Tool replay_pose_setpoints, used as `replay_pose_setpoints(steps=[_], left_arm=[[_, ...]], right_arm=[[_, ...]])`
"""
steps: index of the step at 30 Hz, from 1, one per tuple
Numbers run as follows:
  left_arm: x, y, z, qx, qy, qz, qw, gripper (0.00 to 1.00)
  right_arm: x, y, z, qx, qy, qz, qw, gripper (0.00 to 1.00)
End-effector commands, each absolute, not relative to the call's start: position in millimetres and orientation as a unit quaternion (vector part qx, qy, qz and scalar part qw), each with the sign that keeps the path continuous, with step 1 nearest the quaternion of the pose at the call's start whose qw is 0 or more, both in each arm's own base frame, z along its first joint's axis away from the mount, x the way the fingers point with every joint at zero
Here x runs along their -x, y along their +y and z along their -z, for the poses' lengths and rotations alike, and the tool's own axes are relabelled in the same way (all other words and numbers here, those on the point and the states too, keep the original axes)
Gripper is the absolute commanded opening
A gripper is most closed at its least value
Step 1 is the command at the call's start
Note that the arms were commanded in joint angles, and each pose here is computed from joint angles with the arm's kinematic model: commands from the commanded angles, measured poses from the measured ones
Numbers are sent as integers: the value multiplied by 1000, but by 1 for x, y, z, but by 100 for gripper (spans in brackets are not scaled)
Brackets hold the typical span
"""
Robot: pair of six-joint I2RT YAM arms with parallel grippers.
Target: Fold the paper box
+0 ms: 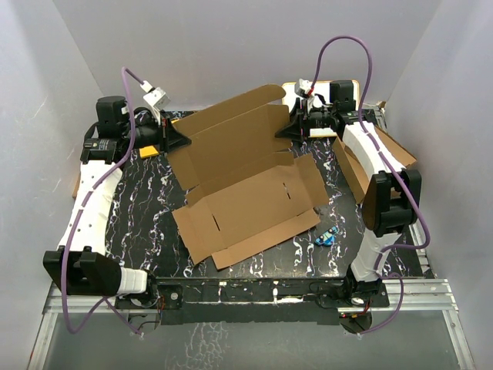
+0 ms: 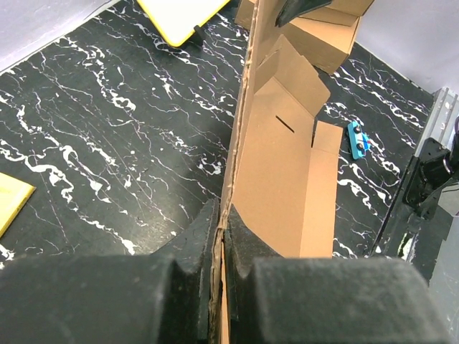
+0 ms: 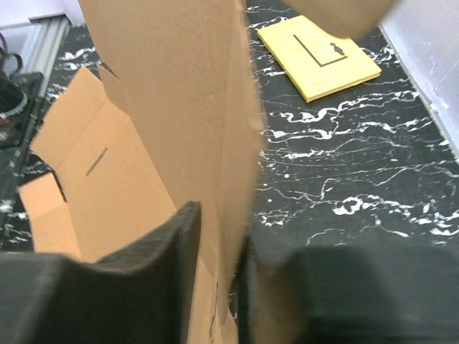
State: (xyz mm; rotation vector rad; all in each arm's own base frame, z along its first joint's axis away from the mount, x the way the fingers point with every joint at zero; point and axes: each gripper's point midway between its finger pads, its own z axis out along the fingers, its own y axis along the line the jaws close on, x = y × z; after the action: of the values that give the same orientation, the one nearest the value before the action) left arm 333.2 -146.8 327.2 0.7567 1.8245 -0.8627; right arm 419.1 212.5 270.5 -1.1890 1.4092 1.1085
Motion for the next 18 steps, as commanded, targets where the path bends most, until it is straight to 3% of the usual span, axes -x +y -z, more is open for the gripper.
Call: replay_pose_setpoints(steps=[1, 4, 8, 18], left_arm=[[-328, -143, -337, -319, 732, 327, 506, 0], [-328, -137, -336, -317, 725, 303, 531, 0], [-323, -133, -345, -324, 701, 275, 573, 0], [-314, -127, -351, -341, 676, 241, 607, 0]], right_arm=[[-426, 215, -297, 503, 556, -435, 499, 41], [-431, 206, -292, 491, 589, -406, 497, 66], [-424, 177, -278, 467, 631, -374, 494, 83], [-392, 105, -215, 404, 714, -313, 479, 87]])
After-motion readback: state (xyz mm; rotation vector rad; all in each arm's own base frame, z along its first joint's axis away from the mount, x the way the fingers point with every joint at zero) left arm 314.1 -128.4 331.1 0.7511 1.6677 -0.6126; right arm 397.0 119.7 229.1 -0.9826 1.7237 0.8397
